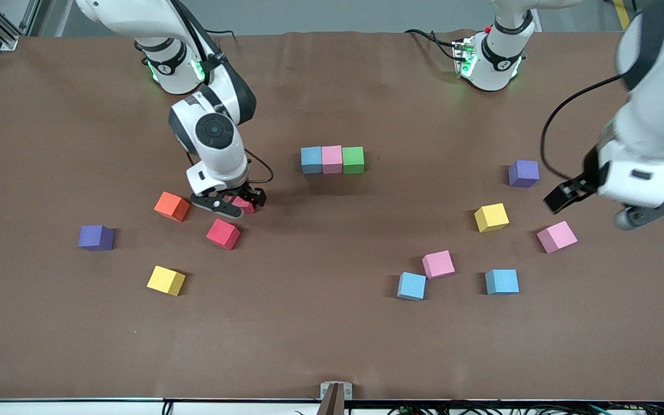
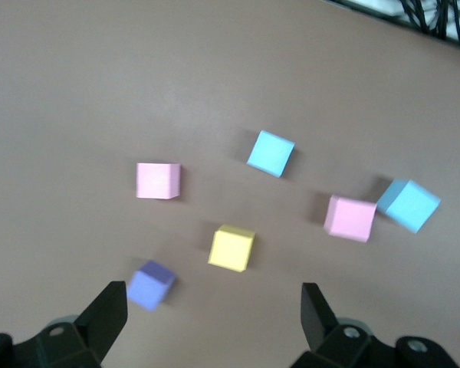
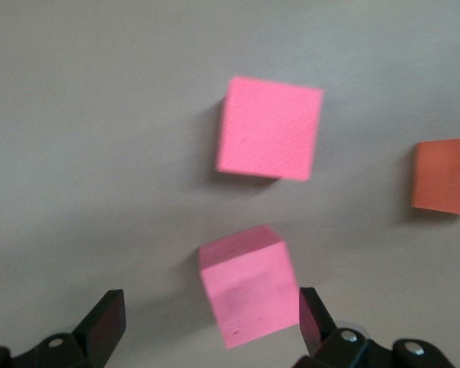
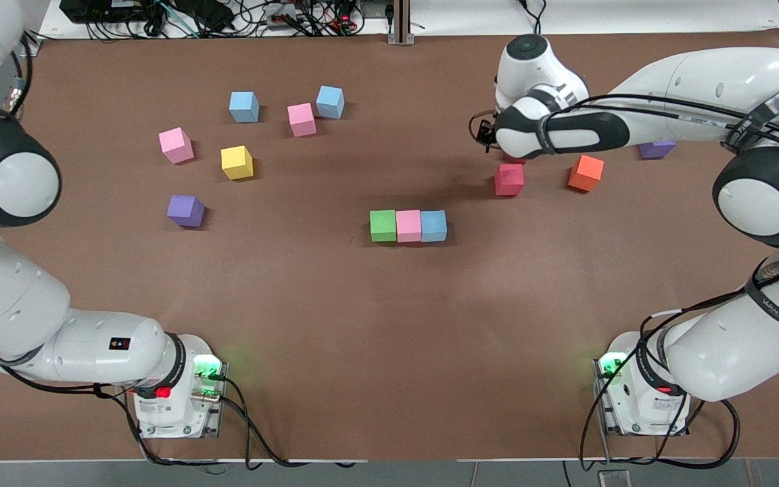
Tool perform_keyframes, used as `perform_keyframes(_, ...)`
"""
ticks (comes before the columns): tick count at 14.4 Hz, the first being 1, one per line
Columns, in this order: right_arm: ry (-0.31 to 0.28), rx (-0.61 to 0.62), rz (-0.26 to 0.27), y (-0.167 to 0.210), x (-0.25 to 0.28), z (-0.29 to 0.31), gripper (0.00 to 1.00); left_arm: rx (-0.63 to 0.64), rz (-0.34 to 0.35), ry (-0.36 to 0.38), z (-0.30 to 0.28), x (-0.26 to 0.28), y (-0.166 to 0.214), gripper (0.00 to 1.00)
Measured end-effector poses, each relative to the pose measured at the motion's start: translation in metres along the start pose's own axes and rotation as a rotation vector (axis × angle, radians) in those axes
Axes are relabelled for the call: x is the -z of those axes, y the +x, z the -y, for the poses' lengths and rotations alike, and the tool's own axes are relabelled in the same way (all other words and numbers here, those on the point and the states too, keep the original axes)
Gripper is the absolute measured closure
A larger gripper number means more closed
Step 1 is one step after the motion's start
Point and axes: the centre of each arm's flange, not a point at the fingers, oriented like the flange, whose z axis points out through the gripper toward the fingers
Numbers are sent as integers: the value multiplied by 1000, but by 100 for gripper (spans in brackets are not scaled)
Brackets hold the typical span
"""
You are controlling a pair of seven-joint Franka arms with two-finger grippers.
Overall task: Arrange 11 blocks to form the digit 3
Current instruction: 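Withdraw the left gripper while the right gripper reaches the magenta cube, then grasp the magenta cube with the right gripper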
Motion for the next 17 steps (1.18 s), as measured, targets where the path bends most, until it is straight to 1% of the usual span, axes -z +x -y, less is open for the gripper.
perform_keyframes(1,6,51,-2,-3,-4,-1,0,-69,16,-3,20,8,-1,0)
perform_keyframes(3,6,154,3,4,-8,-10,0,-192,24,-10,51,22,-6,0)
perform_keyframes(5,23,233,29,16,-11,-24,0,-255,30,-16,73,29,-16,0)
perform_keyframes(7,60,299,67,22,-16,-35,0,-276,45,-43,87,31,-30,0)
perform_keyframes(9,87,323,95,24,-20,-41,0,-279,48,-50,91,34,-43,0)
perform_keyframes(17,77,339,140,17,-47,-38,0,-281,54,-64,91,34,-49,0)
